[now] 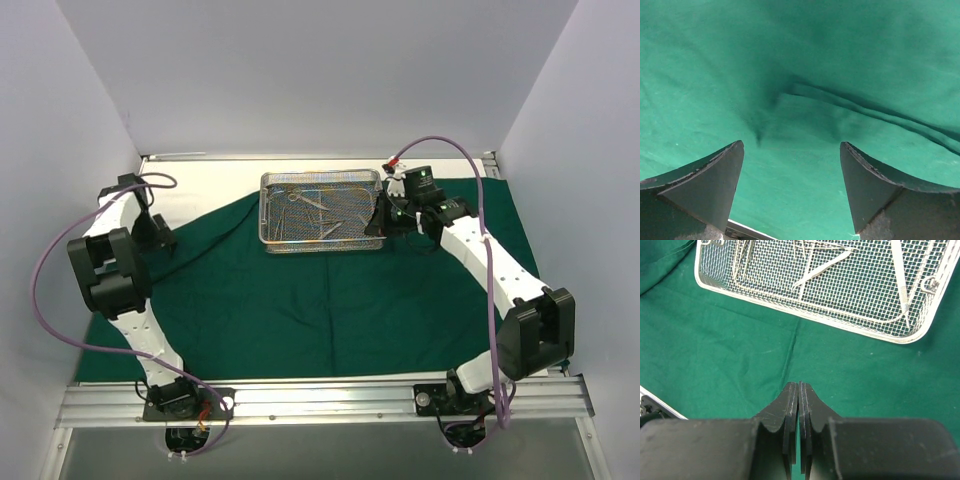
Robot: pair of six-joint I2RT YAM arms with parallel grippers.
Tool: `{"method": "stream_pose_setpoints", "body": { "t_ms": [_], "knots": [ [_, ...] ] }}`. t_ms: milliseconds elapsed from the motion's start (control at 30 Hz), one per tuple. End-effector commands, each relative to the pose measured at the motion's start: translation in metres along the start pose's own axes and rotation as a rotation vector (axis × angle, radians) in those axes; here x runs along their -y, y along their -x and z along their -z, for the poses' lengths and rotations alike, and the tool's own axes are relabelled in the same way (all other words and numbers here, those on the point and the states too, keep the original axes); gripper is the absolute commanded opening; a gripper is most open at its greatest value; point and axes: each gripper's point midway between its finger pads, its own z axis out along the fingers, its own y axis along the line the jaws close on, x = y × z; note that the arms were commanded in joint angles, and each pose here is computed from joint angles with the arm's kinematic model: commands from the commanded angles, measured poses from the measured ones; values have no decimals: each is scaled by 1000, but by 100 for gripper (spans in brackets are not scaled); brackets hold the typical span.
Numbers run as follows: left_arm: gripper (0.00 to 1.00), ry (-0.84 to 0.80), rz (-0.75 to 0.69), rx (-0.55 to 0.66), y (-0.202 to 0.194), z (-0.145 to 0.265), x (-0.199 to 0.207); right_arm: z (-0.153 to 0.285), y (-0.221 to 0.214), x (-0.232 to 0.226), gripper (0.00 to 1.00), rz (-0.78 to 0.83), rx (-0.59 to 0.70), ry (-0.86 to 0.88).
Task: Open and lay out the surgical kit
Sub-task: Smooth out the surgical kit at the center of the board.
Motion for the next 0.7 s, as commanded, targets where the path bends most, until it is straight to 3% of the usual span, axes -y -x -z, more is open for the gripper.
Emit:
{"method": "stream_pose_setpoints", "body": {
  "t_ms": [0,400,667],
  "knots": [
    [86,-44,72,16,4,12,-8,7,13,-13,0,35,40,25],
    [79,-131,81,27,17,-10,4,7,14,-9,0,33,29,9],
    [62,-171,90,25,21,-17,9,7,13,-4,0,20,21,-2]
  ]
}}
